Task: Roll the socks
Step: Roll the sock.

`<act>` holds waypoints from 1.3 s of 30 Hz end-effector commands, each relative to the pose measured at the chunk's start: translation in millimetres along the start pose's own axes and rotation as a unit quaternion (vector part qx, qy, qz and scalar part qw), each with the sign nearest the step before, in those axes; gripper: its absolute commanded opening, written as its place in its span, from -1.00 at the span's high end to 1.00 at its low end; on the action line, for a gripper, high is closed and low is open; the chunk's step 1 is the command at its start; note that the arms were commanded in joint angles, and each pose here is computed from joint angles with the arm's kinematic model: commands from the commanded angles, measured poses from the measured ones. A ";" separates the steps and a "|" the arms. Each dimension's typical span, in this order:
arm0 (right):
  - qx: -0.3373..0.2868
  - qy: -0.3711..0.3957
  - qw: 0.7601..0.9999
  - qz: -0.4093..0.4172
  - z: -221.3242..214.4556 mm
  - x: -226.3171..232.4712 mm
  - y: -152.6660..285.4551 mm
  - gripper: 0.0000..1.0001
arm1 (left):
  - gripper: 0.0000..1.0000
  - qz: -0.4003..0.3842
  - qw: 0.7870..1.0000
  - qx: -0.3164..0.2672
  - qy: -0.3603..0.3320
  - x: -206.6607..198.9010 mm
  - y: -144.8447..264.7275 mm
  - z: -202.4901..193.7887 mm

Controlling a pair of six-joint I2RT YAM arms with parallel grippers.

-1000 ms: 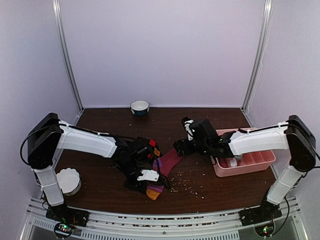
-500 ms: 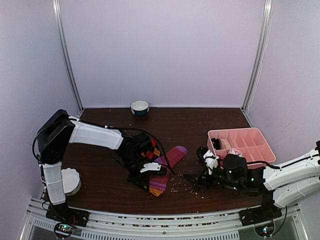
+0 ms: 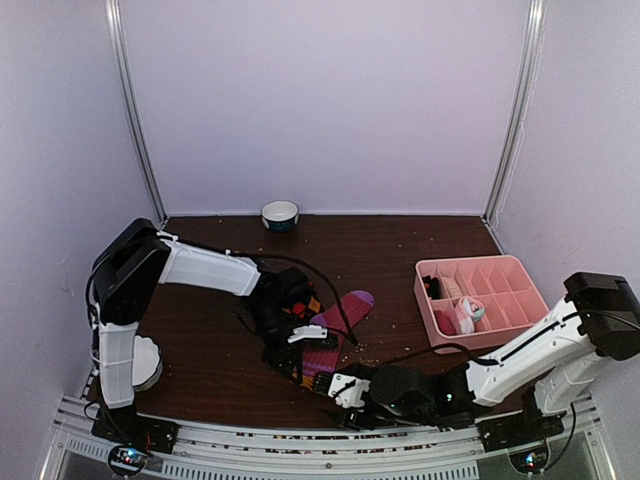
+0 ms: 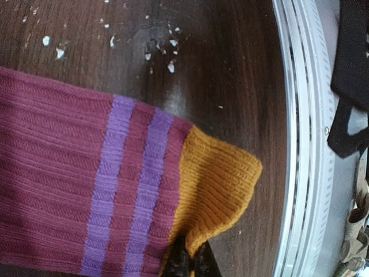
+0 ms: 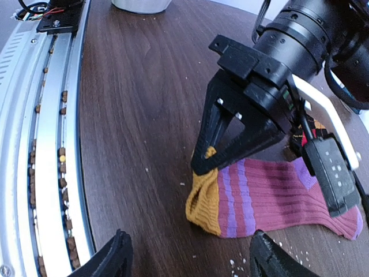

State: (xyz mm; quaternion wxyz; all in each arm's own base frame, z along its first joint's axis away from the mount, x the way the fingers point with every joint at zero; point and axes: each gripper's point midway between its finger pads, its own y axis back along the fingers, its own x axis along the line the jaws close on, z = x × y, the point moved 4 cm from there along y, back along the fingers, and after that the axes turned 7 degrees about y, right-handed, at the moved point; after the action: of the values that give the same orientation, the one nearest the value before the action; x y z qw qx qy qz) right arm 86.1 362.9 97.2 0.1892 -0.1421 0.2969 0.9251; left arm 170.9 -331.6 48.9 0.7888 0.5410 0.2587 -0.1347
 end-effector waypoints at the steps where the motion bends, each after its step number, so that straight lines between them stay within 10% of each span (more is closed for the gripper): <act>1: -0.008 0.043 0.999 -0.016 19.0 -1.4 -16.6 -0.33 | 1.00 -0.002 1.000 0.017 0.017 5.6 -2.0 -2.4; 23: 0.014 0.026 1.000 0.000 2.8 -5.9 -60.2 0.65 | 0.96 -0.007 1.000 0.023 0.015 4.7 -2.3 -4.0; 39: 0.030 -0.136 0.985 0.098 -9.9 -16.5 -64.8 1.00 | 0.08 0.079 0.997 -0.018 -0.020 7.5 24.1 -3.2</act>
State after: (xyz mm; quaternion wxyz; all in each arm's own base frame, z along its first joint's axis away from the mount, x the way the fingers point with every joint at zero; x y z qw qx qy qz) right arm 128.2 399.2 61.0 0.1703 -0.0733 0.3199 0.9291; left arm 167.9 -327.7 54.2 0.7838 0.5465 0.2594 -0.1400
